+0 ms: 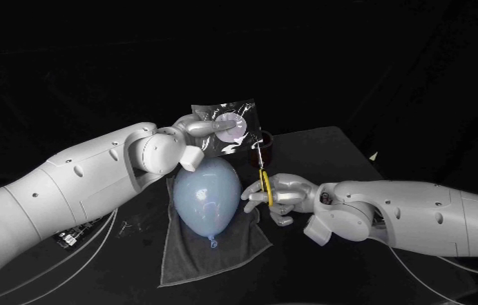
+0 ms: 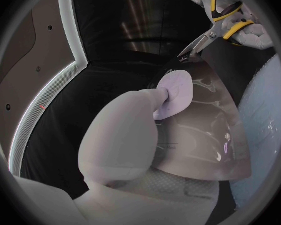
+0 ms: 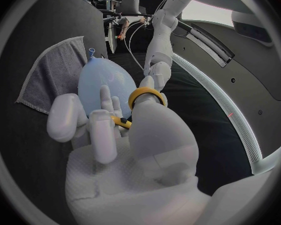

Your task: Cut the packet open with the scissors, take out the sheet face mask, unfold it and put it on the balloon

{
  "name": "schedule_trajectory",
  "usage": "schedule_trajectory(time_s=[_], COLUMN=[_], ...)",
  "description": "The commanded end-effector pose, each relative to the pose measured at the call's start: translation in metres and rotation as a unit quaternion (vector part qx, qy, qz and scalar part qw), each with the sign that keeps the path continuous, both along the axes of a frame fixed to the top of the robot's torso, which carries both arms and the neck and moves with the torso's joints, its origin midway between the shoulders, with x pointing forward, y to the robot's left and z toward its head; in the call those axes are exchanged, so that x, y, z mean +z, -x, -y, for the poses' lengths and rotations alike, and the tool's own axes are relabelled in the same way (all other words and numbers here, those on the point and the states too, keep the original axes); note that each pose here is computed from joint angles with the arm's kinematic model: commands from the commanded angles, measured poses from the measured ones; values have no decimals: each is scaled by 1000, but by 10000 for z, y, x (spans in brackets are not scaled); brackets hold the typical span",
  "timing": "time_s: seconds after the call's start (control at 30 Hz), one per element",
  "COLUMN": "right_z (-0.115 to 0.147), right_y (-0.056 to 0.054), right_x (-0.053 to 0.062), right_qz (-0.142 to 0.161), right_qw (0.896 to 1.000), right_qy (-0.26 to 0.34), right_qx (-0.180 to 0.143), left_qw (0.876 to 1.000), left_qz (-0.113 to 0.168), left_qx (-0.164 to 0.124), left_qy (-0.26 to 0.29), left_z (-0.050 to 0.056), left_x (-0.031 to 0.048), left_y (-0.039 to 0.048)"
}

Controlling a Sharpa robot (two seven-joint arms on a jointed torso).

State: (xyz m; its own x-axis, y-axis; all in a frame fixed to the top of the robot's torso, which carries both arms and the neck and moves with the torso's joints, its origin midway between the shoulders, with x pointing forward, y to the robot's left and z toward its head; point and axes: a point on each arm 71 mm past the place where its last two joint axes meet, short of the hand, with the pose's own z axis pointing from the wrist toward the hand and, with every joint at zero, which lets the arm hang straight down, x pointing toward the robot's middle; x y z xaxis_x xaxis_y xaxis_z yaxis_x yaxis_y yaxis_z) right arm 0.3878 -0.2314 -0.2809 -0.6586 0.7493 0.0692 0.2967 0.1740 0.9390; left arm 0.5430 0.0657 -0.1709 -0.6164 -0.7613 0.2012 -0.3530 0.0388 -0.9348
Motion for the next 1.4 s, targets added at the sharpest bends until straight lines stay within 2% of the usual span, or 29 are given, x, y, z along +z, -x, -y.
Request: schedule_trajectory(time_s=[0.03,0.3,1.0,1.4], right_z=[-8,13,21,52], right_y=[-27,-53,-43,-45], right_x=[37,47,48,58], right_qz=[15,21,18,23], right_qw=[1000,999,1000,999], right_qy=[-8,-14,-11,-6], right_qx=[-4,-20,-16,-26], left_qw=[1000,1000,1000,1000], left_qz=[-1,-2,0,10], left_qx=[-21,-22,-17,-18], left_qy=[3,3,0,-7], left_z=[48,44,3,-41], left_x=[1,0,-8,-10], left_y=[36,40,20,12])
